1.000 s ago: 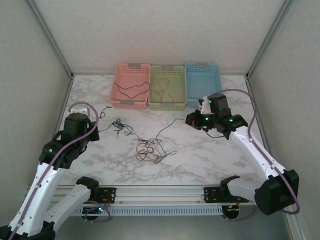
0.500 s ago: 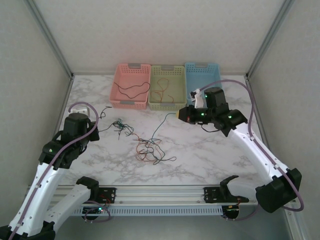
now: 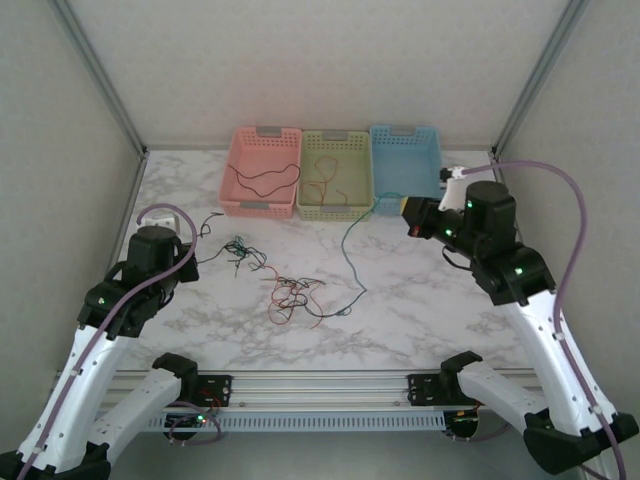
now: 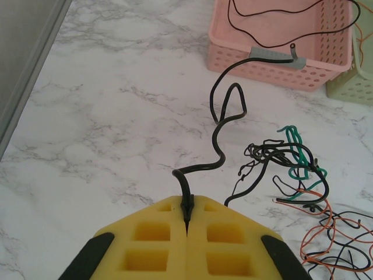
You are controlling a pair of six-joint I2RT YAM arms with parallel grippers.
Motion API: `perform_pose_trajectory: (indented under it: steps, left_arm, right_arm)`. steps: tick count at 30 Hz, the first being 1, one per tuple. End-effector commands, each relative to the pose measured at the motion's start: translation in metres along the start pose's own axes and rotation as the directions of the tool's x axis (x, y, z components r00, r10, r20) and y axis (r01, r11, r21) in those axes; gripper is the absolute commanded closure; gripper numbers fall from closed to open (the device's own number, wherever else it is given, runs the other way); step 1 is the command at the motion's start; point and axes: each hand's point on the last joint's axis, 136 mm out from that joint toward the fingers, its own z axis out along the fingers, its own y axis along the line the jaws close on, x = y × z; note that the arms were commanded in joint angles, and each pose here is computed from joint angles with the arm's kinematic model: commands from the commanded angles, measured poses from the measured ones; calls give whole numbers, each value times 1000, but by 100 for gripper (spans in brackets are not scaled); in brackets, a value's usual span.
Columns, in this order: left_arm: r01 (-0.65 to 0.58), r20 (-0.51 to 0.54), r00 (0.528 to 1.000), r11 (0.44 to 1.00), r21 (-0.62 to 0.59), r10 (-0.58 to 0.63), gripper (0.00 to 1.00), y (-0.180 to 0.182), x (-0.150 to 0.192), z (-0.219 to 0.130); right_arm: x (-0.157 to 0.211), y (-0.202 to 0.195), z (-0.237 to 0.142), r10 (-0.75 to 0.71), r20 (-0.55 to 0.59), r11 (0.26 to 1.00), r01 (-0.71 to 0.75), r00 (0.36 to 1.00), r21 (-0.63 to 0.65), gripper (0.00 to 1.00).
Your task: Untangle the cables
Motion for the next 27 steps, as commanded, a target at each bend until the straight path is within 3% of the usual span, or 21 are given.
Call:
perform_pose_trajectory:
  steps: [1, 6, 10, 21, 27]
  left_arm:
    - [-1, -12, 1000, 1000, -1, 1, 100, 1, 4, 2]
    - [-1, -13, 1000, 1000, 1, 1, 100, 1, 4, 2]
    - [-1, -15, 1000, 1000, 3, 1, 100, 0, 4, 2]
    - [-4, -26, 1000, 1000, 12, 5, 100, -2, 6, 4]
    - [-7, -34, 999, 1000, 10, 7, 100, -2, 7, 6]
  right_arm:
    - [3, -22, 2, 12, 11, 996, -13, 1000, 90, 100]
    - [19, -37, 19, 44, -41, 989, -38, 998, 140, 100]
    - [8, -55, 24, 41, 2, 971, -40, 999, 237, 100]
    - [-126, -97, 32, -93, 323, 832, -105, 942, 545, 100]
    - [-185, -111, 43, -129, 499, 787, -218, 857, 577, 100]
